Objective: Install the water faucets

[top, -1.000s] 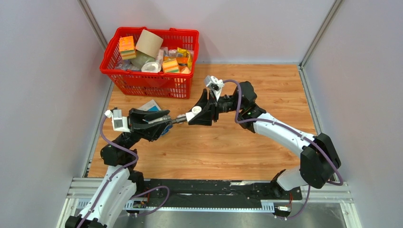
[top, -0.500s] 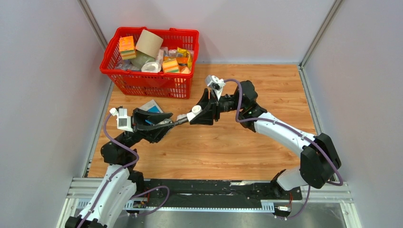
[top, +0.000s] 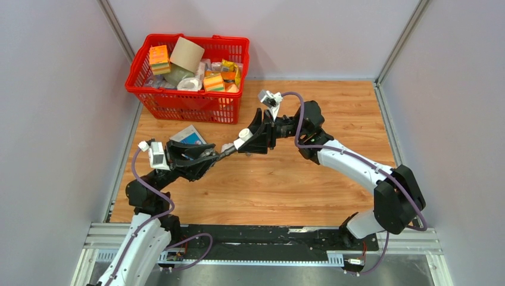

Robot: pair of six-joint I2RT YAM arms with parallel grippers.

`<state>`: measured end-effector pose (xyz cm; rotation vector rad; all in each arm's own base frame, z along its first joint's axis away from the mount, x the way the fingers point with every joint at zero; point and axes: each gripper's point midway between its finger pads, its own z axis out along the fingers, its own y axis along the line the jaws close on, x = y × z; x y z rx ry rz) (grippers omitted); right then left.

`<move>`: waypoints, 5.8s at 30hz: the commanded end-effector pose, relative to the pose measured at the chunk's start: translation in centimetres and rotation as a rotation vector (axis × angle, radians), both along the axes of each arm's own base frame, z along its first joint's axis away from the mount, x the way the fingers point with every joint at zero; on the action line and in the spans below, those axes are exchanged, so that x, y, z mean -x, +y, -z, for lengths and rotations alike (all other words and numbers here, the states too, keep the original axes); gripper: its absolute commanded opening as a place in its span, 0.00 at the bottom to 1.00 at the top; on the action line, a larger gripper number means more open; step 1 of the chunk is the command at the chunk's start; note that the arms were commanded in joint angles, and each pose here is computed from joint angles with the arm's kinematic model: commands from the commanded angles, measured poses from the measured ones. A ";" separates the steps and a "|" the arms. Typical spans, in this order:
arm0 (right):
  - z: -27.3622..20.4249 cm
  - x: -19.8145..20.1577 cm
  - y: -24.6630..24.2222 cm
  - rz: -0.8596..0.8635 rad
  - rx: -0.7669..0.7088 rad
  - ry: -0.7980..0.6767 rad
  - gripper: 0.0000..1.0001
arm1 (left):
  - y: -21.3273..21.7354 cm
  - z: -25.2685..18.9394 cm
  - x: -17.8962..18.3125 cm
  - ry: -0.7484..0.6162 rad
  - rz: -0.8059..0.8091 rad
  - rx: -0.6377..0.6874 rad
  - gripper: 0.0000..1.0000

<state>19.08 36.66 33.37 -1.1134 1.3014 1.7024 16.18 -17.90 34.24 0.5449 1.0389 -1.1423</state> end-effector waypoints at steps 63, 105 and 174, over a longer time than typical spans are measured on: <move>4.4 -2.3 -0.7 0.406 -0.081 -1.114 0.78 | 0.1 -2.5 -4.2 0.728 0.044 0.266 0.00; 0.3 -0.8 0.1 0.291 -0.081 -0.654 0.00 | 0.7 -1.7 -3.7 0.655 -0.068 0.126 0.63; 0.6 -2.7 -6.6 0.468 -0.165 -0.934 0.80 | 2.0 2.0 -9.5 0.862 -0.225 0.262 0.00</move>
